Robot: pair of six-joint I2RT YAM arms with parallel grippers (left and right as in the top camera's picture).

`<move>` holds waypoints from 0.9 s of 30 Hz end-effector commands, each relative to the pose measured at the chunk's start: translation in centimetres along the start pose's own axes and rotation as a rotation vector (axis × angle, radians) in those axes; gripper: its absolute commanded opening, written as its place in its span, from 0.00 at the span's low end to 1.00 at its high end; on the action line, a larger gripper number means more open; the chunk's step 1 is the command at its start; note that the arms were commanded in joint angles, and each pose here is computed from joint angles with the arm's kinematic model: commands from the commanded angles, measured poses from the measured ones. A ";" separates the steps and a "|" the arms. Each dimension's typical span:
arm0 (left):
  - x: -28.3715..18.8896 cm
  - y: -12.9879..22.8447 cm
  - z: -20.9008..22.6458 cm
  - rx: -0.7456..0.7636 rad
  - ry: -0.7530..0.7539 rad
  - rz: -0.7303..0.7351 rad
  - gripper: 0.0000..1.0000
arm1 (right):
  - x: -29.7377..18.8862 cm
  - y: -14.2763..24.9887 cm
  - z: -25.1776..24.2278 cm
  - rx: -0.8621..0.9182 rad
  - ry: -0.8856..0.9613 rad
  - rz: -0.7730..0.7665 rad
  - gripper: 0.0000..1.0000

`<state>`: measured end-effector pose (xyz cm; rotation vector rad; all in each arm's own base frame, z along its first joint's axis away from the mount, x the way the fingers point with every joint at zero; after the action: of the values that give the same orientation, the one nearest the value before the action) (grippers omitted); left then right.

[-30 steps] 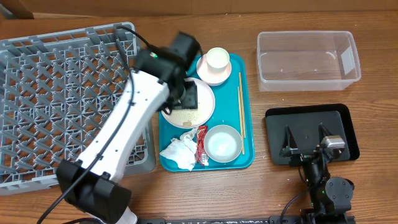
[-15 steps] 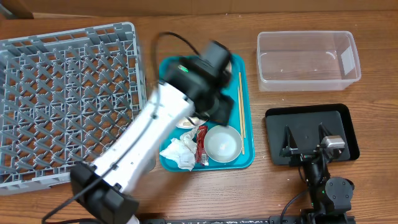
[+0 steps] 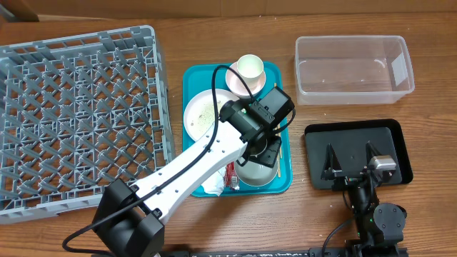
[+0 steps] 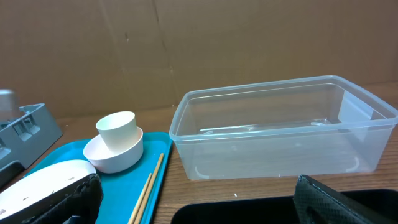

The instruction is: Sort waste into correct bins and load items into the dishwasher

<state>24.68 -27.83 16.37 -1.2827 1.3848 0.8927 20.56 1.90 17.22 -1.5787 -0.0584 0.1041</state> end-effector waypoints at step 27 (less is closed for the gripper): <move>8.4 4.4 -0.9 0.061 -0.173 0.114 0.48 | 0.0 0.2 -0.1 -0.007 0.011 -0.005 1.00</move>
<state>20.01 -30.46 8.14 -1.0436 1.4408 0.9756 20.56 1.90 17.22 -1.5791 -0.0584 0.1041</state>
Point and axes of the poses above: each gripper's point midway between its finger pads, its own x axis out along the fingers, its own z axis along the line the jaws close on, y = z × x, the point moved 4 cm from there along -x, back along the fingers, and after that the axes turned 10 degrees about -x, right-handed, at the moved point
